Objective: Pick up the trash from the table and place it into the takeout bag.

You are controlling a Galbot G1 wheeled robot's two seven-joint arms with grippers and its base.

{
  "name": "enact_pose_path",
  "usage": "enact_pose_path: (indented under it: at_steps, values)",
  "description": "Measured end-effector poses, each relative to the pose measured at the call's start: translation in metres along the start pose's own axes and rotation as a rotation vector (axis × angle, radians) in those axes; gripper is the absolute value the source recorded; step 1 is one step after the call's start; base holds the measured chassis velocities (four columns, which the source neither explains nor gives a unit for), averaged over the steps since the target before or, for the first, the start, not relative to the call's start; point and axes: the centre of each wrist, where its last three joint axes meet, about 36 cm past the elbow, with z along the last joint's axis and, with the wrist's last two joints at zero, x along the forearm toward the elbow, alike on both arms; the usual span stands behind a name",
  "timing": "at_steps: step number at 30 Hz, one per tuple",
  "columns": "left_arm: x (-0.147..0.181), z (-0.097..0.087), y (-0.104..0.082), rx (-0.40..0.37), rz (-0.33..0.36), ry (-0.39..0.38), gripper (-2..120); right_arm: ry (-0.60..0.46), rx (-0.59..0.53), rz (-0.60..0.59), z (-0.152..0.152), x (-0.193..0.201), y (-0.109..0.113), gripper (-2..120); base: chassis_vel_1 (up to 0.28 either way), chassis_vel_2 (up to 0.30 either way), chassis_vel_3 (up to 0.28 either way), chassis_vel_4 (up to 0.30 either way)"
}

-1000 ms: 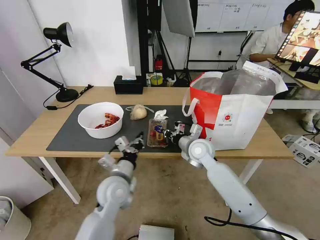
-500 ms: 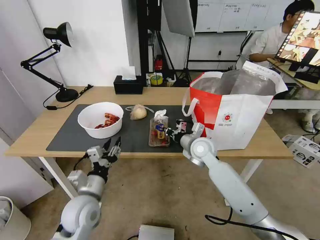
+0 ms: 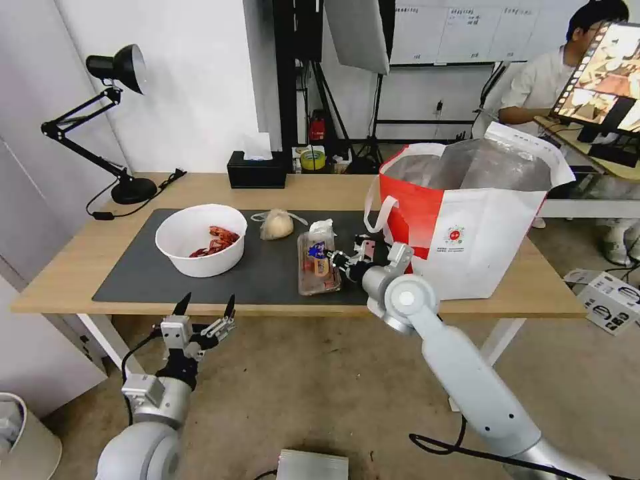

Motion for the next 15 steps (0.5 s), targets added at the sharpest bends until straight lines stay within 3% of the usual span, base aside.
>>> enact_pose_path:
  at_steps: [7, 15]
  values:
    - [0.004, 0.009, -0.001, -0.025, -0.012, 0.000, 100, -0.048, -0.009, -0.071, -0.020, 0.024, 0.034, 0, 0.000, 0.000, 0.000, 0.000]
    - [0.010, 0.010, 0.001, -0.043, -0.022, -0.001, 100, -0.174, -0.020, -0.171, -0.066, 0.054, 0.077, 0, 0.000, 0.000, 0.000, 0.000]
